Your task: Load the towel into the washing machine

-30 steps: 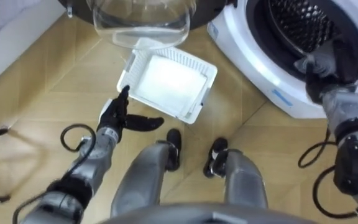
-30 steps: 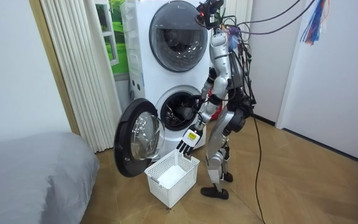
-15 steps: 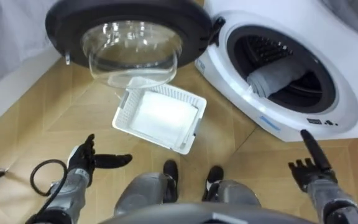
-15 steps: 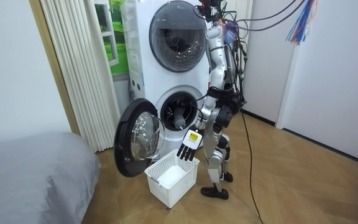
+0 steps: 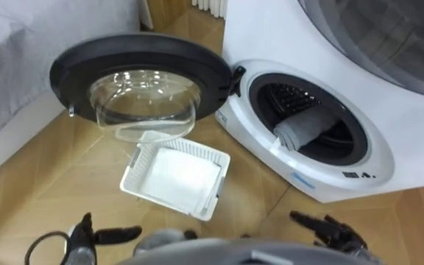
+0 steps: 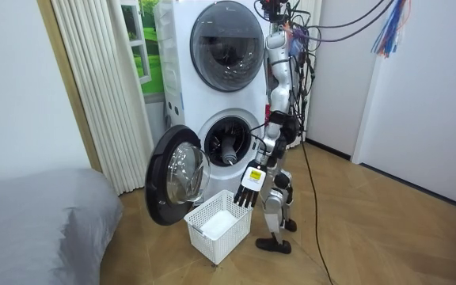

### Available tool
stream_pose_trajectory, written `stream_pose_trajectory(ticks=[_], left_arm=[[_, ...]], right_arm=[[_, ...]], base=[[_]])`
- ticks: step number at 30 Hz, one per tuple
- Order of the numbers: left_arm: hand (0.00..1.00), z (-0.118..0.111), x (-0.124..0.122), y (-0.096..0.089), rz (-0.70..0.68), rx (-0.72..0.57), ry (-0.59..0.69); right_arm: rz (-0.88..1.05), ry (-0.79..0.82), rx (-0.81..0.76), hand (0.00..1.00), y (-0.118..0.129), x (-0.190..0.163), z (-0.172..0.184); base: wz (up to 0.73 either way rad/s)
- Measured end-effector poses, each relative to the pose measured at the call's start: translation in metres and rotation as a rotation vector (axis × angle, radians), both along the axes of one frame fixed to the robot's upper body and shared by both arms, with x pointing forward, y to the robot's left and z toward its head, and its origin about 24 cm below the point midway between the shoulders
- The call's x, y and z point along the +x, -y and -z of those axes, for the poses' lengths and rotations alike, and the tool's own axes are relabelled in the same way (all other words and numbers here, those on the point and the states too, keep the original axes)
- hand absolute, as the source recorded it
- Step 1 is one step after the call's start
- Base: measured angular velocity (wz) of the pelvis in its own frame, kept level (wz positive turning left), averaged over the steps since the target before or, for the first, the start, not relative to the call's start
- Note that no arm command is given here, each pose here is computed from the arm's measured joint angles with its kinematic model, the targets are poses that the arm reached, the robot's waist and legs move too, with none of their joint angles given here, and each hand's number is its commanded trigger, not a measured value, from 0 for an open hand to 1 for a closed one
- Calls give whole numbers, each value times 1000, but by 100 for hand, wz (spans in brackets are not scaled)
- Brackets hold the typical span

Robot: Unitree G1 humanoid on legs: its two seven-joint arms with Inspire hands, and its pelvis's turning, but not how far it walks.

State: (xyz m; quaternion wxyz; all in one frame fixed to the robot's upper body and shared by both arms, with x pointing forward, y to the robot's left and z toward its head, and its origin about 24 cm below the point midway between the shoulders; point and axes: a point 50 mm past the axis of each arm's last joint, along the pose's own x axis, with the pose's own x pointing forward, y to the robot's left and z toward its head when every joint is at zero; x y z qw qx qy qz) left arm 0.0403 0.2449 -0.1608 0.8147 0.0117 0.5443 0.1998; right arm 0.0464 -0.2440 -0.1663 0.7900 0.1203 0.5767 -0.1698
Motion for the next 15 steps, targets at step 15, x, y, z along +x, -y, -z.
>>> stream_pose_trajectory(ticks=[15], left_arm=[[0,5,-12,6,8,-4,-99]], right_arm=[[-186,-67,-13,0,-9,-5,3]], base=[[-9]])
